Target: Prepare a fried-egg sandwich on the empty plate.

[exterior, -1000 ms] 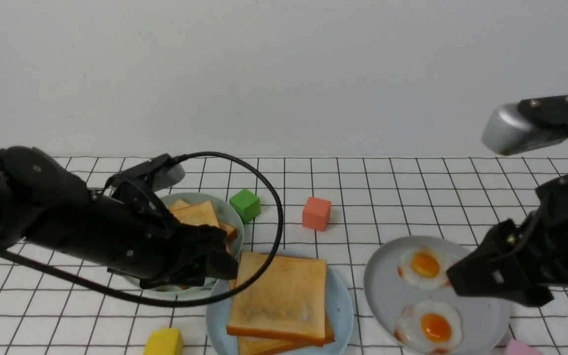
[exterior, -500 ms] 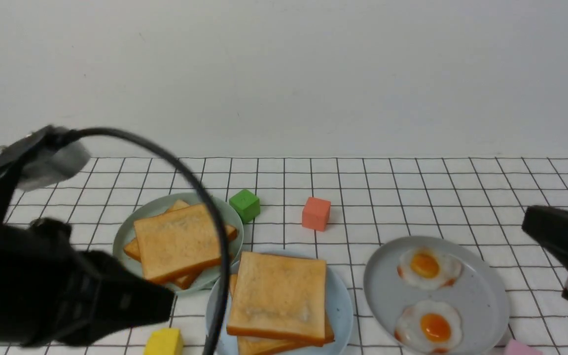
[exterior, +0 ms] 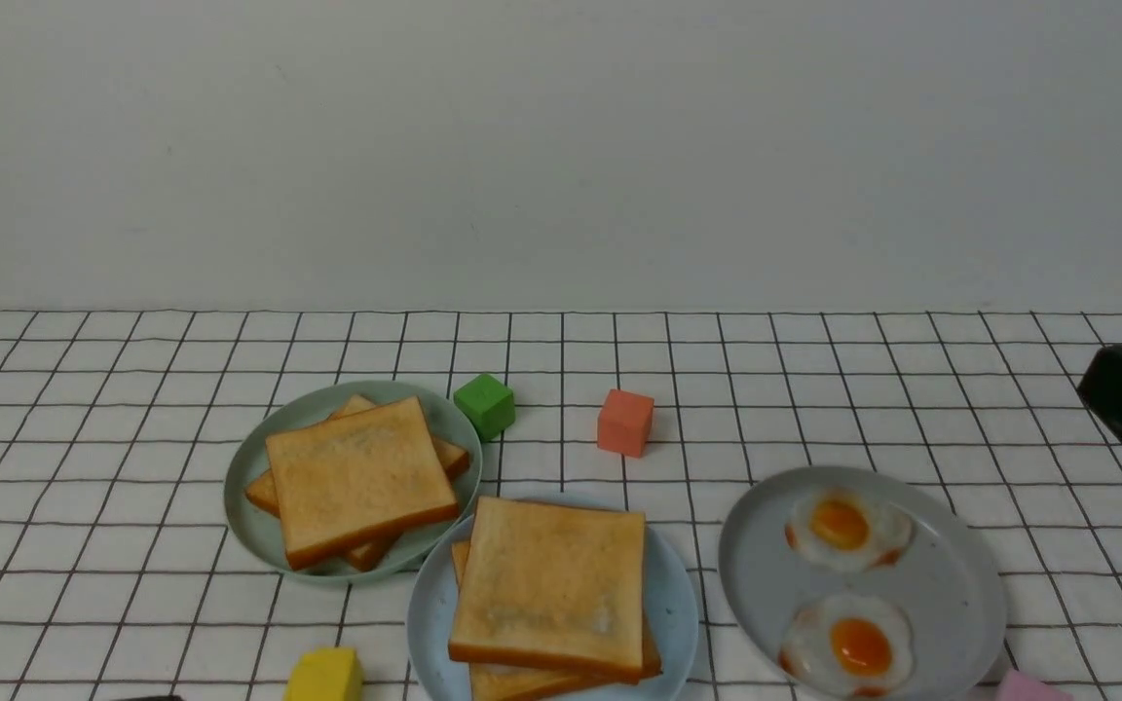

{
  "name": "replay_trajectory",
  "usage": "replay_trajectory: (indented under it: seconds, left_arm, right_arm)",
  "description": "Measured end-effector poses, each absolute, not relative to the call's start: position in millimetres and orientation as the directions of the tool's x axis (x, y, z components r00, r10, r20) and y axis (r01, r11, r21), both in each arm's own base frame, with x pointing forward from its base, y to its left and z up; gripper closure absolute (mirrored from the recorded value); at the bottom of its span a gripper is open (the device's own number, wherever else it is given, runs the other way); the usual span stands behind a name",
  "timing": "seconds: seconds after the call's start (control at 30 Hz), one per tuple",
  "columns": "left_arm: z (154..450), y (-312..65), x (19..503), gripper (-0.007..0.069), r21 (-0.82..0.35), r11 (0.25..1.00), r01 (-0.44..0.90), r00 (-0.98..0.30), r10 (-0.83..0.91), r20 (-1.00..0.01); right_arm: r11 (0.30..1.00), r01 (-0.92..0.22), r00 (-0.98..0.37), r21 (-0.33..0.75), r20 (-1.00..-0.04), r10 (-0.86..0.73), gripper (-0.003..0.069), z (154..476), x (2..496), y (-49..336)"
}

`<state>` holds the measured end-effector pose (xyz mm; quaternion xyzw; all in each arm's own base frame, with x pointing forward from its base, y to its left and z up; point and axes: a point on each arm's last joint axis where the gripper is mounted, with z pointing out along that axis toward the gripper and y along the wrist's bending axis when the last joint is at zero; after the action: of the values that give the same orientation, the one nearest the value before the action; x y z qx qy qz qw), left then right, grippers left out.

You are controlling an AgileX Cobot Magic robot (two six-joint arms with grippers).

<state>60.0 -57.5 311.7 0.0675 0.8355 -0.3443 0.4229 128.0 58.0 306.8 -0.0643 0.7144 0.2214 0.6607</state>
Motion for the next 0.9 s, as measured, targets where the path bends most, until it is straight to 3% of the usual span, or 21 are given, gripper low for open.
replay_trajectory:
  seconds: [0.5, 0.67, 0.8, 0.9]
  left_arm:
    - [311.4, -57.1, 60.7, 0.0638, -0.509, 0.759, 0.406, -0.626, -0.175, -0.76]
    - [318.3, -43.2, 44.6, 0.0638, -0.318, 0.824, 0.469, -0.399, -0.123, -0.908]
    - [324.6, -34.0, 37.1, 0.0638, -0.263, 0.85, 0.456, -0.213, -0.183, -0.96]
    - [309.7, -28.2, 42.9, 0.0638, -0.253, 0.884, 0.392, -0.183, -0.194, -0.964]
  right_arm:
    - [0.894, -0.384, -0.119, 0.231, -0.972, 0.201, 0.0647, 306.6, 128.0, 58.0]
    - [0.894, -0.384, -0.119, 0.231, -0.972, 0.201, 0.0642, 306.6, 128.0, 58.0]
    - [0.894, -0.384, -0.119, 0.231, -0.972, 0.201, 0.064, 306.6, 128.0, 58.0]
    - [0.894, -0.384, -0.118, 0.231, -0.972, 0.201, 0.0637, 306.6, 128.0, 58.0]
